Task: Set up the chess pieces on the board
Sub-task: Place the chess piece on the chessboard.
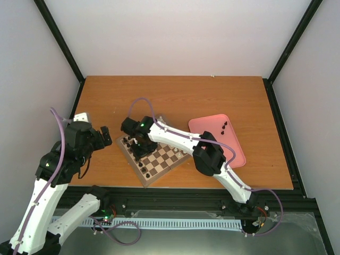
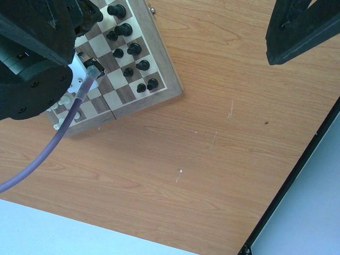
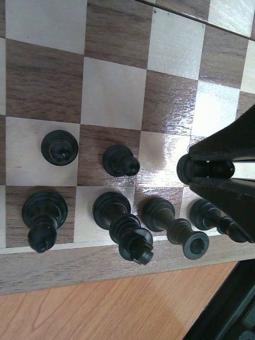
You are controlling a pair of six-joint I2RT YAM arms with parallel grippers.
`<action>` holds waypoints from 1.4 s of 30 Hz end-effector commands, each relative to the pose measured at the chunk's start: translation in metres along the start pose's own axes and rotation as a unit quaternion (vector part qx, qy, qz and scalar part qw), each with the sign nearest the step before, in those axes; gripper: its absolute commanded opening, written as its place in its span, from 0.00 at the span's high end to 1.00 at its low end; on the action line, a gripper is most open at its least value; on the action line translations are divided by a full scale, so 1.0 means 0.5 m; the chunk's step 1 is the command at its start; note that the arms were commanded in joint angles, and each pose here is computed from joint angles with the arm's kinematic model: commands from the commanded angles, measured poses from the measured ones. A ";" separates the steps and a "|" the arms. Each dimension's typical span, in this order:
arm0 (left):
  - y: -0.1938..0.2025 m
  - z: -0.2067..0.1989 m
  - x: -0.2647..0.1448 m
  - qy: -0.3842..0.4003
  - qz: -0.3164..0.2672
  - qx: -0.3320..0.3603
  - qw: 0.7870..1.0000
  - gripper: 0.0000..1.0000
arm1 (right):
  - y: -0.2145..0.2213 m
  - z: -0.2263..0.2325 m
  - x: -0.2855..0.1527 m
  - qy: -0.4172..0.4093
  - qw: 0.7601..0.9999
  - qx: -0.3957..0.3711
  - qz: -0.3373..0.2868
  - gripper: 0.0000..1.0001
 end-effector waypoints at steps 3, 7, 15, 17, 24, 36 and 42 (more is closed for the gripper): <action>-0.007 0.007 -0.008 -0.007 -0.009 0.014 1.000 0.00 | 0.009 0.009 0.014 0.002 1.000 -0.006 0.013 0.94; -0.012 0.010 -0.015 -0.008 -0.014 0.009 1.000 0.00 | 0.012 0.008 0.021 0.004 1.000 -0.006 0.019 0.94; -0.026 0.013 -0.027 -0.009 -0.025 0.005 1.000 0.00 | 0.002 0.019 0.019 -0.004 1.000 -0.012 0.013 0.94; -0.026 0.013 -0.027 -0.009 -0.025 0.006 1.000 0.00 | 0.002 0.019 0.022 -0.003 1.000 -0.012 0.015 0.94; -0.024 0.013 -0.025 -0.009 -0.023 0.008 1.000 0.00 | 0.001 0.018 0.021 0.001 1.000 -0.012 0.015 0.91; -0.018 0.011 -0.020 -0.007 -0.019 0.007 1.000 0.00 | 0.010 0.015 0.031 0.003 1.000 -0.014 0.027 0.91; -0.018 0.011 -0.020 -0.009 -0.019 0.007 1.000 0.00 | 0.011 0.015 0.031 0.003 0.999 -0.018 0.029 0.89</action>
Point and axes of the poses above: each gripper's point midway between its finger pads, its own x axis out along the fingers, its own z axis along the line the jaws close on, y = z × x, the point moved 2 cm from there along -x, back along the fingers, and after that the axes turned 15 degrees about x, right-handed, at the moved point
